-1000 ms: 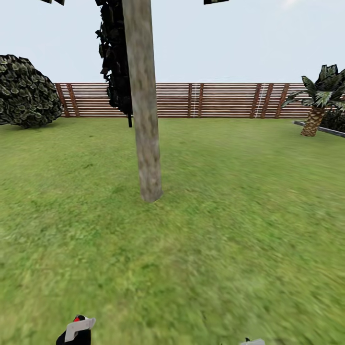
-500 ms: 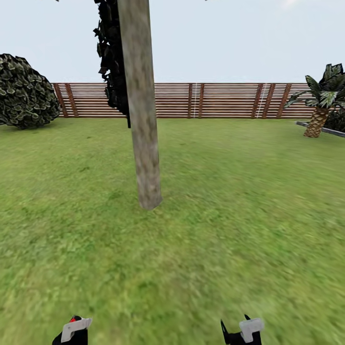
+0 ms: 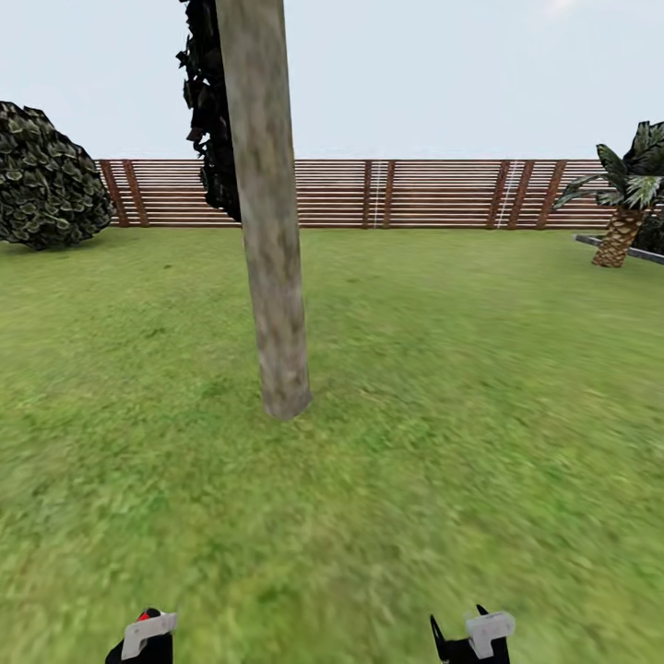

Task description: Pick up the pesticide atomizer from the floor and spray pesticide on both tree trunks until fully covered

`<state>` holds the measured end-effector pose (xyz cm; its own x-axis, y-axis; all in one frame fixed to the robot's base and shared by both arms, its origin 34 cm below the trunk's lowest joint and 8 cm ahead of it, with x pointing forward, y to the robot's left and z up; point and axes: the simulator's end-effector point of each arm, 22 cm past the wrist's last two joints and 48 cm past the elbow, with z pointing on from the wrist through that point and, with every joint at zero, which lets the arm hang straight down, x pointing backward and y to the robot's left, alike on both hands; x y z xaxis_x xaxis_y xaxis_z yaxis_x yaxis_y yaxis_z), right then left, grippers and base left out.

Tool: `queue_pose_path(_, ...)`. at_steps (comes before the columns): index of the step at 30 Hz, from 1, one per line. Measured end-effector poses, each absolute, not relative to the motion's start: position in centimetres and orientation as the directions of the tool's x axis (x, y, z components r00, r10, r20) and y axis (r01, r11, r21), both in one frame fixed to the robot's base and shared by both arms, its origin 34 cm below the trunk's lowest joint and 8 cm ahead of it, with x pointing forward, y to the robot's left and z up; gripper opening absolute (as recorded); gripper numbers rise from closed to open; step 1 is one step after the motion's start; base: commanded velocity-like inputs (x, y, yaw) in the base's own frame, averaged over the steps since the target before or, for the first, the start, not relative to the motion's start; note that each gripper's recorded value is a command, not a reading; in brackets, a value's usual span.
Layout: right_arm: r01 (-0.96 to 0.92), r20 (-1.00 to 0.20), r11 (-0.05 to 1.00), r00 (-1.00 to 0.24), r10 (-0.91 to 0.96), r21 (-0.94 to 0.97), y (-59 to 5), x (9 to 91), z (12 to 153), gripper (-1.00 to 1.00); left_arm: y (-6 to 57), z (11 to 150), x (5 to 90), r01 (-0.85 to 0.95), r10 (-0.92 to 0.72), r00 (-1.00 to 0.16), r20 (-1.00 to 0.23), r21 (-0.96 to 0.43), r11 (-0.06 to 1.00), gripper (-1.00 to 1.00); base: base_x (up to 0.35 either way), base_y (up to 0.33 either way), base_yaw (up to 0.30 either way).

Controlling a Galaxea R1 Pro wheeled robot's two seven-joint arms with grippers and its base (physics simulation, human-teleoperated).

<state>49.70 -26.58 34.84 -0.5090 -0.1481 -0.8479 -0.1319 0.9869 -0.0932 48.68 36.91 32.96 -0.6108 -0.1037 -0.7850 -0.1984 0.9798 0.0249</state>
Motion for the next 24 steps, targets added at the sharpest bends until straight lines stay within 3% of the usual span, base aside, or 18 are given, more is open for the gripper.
queue_pose_path(6,-0.129,-0.849,0.987,-0.509,-0.146,-0.092,-26.58,49.75,34.86,1.00,36.88,32.91,48.65,-0.198,-0.104,-0.612,-0.784,0.024,0.980,-1.00,0.340,0.000,0.197)
queue_pose_path(18,-0.139,-0.844,0.986,-0.515,-0.150,-0.091,-26.34,49.49,34.53,1.00,36.77,32.65,48.48,-0.195,-0.103,-0.617,-0.780,0.025,0.980,-1.00,0.339,0.050,0.015)
queue_pose_path(24,-0.139,-0.844,0.986,-0.515,-0.150,-0.091,-26.33,49.49,34.53,1.00,36.70,32.63,48.48,-0.193,-0.102,-0.618,-0.780,0.024,0.981,-1.00,0.339,0.068,0.223)
